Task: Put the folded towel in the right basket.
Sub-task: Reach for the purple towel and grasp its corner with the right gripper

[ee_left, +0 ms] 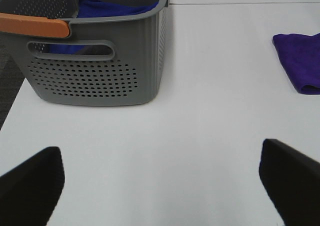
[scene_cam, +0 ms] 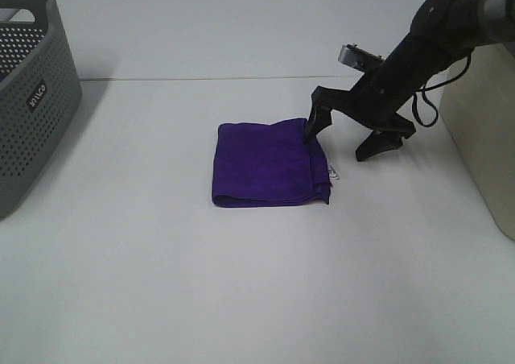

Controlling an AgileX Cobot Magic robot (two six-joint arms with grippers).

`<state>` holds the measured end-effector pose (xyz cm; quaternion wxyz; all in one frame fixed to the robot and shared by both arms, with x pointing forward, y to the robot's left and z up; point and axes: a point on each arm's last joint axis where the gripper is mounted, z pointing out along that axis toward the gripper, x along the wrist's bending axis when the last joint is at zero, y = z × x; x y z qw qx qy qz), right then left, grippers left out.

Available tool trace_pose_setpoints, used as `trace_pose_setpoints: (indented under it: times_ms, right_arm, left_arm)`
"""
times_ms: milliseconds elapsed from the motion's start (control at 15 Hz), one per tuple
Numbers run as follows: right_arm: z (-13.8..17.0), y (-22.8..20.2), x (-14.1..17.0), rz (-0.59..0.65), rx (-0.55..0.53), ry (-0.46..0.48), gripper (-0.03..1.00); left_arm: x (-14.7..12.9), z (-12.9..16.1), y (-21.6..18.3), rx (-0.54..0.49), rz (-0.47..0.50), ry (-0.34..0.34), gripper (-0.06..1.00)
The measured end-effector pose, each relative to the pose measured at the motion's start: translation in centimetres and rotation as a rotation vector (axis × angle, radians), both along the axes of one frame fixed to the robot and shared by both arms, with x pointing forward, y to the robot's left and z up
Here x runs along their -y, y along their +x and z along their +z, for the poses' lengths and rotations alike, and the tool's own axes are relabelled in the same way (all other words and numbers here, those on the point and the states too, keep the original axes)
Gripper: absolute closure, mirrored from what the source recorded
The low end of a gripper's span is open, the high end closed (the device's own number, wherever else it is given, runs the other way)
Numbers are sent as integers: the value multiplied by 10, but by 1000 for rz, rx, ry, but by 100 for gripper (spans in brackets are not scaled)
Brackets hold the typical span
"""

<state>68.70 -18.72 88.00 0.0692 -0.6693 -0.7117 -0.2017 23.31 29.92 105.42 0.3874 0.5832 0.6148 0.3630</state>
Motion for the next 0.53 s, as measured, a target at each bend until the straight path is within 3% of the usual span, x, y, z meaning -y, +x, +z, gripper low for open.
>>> trace_pose_setpoints:
  times_ms: [533]
  right_arm:
    - [-6,-2,-14,-12,-48,55,1]
  left_arm:
    - [0,0,0,0,0,0,-5]
